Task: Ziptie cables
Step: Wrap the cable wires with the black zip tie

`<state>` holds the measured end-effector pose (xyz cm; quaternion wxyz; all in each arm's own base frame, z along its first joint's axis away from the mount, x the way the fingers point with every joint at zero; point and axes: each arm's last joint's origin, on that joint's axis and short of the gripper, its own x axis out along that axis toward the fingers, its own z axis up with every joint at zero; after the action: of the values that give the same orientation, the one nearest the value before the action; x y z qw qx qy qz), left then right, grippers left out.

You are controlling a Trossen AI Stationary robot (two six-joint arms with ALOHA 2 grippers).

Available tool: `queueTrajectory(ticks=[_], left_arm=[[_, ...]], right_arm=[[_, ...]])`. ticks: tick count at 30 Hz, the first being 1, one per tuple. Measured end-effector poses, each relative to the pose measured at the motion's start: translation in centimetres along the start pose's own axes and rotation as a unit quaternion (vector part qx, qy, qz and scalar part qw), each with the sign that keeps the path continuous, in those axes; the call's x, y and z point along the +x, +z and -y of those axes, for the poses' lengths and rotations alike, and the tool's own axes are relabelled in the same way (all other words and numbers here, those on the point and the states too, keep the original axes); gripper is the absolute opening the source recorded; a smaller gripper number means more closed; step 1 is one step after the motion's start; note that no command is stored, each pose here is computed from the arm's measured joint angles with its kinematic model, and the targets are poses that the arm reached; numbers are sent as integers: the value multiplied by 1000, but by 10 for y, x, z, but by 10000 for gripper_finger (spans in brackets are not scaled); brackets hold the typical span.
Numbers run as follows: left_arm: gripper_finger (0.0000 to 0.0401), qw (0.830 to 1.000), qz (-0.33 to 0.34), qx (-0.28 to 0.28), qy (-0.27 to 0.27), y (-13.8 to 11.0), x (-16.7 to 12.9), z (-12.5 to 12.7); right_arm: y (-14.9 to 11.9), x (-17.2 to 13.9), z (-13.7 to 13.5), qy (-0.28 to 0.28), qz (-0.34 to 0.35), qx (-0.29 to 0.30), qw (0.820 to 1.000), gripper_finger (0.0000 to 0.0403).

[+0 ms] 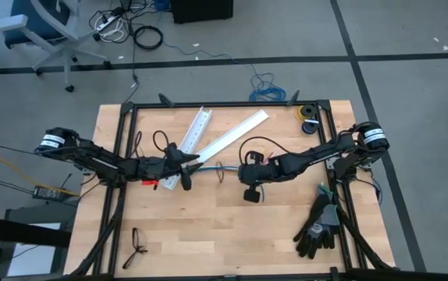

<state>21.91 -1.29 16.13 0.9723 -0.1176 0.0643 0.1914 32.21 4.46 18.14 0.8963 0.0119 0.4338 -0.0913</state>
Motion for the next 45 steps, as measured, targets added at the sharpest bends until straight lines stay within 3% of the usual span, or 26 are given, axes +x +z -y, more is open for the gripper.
queueTrajectory(ticks=[7,19,27,31,45], left_arm=[[173,990,-23,51,-130,7,4,13],[167,986,-102,80,-103,-7,0,22],[167,985,-122,99,-72,-23,-13,37],[167,981,-146,106,-70,-43,-8,42],[167,984,-91,131,-75,-84,26,62]], right_arm=[[0,0,0,-6,2,-8,1000,0],[-6,7,1,0,46,-12,999,0],[-18,18,11,73,123,16,990,0],[-21,22,22,92,123,26,988,0],[-19,24,30,99,124,35,987,0]])
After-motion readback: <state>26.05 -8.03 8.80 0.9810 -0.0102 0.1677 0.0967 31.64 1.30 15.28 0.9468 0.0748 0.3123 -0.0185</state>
